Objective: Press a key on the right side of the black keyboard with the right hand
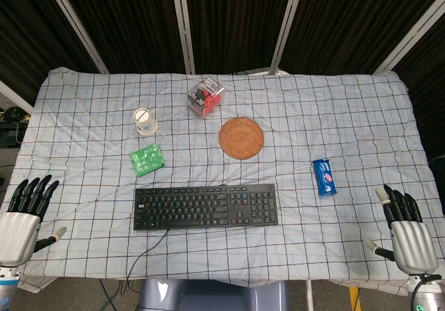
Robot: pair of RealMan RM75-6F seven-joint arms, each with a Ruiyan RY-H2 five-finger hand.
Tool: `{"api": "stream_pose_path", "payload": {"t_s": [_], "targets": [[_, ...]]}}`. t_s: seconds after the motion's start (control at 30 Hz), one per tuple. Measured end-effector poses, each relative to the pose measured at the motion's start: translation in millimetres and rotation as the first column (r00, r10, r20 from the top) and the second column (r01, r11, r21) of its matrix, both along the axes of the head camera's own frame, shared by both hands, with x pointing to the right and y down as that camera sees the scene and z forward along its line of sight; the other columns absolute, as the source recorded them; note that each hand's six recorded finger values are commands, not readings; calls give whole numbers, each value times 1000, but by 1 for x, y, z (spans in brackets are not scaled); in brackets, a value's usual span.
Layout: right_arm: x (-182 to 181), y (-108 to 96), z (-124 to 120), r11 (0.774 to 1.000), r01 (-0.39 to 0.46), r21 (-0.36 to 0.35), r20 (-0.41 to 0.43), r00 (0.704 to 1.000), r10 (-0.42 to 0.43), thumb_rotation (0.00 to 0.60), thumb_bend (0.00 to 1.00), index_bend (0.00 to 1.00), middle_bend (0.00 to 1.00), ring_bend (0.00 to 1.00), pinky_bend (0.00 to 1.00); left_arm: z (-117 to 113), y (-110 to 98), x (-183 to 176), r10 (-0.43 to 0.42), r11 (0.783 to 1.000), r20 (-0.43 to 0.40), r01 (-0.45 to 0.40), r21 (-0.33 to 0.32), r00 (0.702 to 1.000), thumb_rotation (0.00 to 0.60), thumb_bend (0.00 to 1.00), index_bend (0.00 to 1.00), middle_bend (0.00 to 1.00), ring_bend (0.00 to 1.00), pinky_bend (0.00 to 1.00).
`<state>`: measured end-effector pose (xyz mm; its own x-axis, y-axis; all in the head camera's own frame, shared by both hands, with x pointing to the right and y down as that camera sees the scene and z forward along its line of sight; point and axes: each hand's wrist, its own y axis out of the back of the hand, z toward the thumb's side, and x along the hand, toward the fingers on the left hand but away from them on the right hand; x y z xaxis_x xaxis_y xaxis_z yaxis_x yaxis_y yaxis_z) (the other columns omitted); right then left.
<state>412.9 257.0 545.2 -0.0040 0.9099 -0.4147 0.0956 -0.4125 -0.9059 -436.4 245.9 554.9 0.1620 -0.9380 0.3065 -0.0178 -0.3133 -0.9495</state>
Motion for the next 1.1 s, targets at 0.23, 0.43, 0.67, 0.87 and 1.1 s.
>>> {"api": "stream_pose_path", "payload": {"t_s": [0.23,0.43,0.67,0.87,1.1], "targets": [[0,0,0,1000,2,0,2,1000,-2,600,123,0,0,0,0,0,0,0,0,1000,1,0,2,1000,600,77,0,0,0,0],[-2,0,0,1000,12,2,4,1000,-12,600,123,0,0,0,0,-1,0,-1,-2,1000,3,2,3,1000,600,77,0,0,0,0],[-3,0,2,1000,18,-6,6,1000,-18,600,123,0,0,0,0,0,0,-2,-9,1000,2,9,0,1000,600,76,0,0,0,0],[-7,2,6,999,29,-35,24,999,-29,600,123,0,62,46,38,-1,1,-2,-13,1000,2,13,1,1000,600,76,0,0,0,0],[-21,-14,5,999,29,-15,105,994,-27,600,126,0,657,640,592,-4,0,-7,-33,999,2,33,10,999,600,76,0,0,0,0]]}}
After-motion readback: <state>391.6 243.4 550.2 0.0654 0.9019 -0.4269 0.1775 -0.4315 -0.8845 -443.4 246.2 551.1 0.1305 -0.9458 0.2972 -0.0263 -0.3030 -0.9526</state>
